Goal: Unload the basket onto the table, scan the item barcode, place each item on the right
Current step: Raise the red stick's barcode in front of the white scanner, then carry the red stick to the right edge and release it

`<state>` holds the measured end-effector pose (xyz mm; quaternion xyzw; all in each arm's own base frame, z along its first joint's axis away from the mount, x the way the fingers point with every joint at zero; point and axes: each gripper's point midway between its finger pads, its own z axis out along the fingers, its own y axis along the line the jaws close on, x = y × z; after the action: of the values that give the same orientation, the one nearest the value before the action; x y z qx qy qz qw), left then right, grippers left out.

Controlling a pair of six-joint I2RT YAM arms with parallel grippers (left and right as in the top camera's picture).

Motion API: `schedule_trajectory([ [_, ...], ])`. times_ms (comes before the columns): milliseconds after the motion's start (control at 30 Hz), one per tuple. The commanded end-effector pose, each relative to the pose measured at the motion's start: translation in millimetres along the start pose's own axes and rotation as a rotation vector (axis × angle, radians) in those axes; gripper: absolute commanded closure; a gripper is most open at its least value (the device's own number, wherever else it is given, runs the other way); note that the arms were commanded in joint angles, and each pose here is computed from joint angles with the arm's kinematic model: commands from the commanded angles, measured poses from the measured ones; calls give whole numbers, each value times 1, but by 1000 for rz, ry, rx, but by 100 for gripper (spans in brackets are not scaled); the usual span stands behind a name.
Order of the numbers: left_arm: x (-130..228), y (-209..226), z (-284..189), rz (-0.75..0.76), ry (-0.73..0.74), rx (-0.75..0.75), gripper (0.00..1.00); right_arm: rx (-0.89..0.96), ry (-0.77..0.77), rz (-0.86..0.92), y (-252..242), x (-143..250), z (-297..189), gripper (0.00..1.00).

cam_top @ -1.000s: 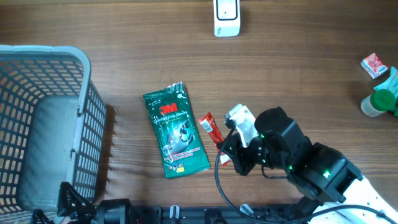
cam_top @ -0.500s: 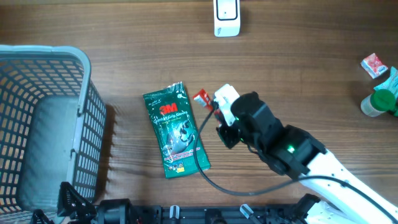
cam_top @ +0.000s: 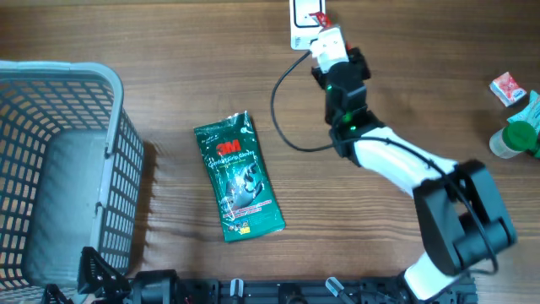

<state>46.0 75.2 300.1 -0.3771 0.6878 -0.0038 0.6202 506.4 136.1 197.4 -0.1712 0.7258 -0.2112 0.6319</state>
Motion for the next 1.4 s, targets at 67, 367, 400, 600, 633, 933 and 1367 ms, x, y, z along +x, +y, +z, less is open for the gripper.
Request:
schedule_trajectory([
  [67, 9, 3, 3, 6, 28, -11, 0, -41, -14, -224, 16, 16, 49, 95],
  [367, 9, 3, 3, 6, 28, -11, 0, -10, 44, -488, 42, 38, 133, 95],
  [400, 9, 3, 3, 6, 28, -11, 0, -1, 57, -501, 41, 44, 138, 95],
  [600, 9, 3, 3, 6, 28, -11, 0, 44, 115, -509, 35, 65, 151, 95],
  [633, 9, 3, 3, 6, 28, -11, 0, 69, 130, -483, 31, 66, 150, 96],
  [933, 9, 3, 3, 6, 28, -11, 0, 455, 443, -440, -100, 119, 143, 96],
  [1367, 9, 3, 3, 6, 28, -11, 0, 699, 1014, -252, -254, 306, 68, 81],
])
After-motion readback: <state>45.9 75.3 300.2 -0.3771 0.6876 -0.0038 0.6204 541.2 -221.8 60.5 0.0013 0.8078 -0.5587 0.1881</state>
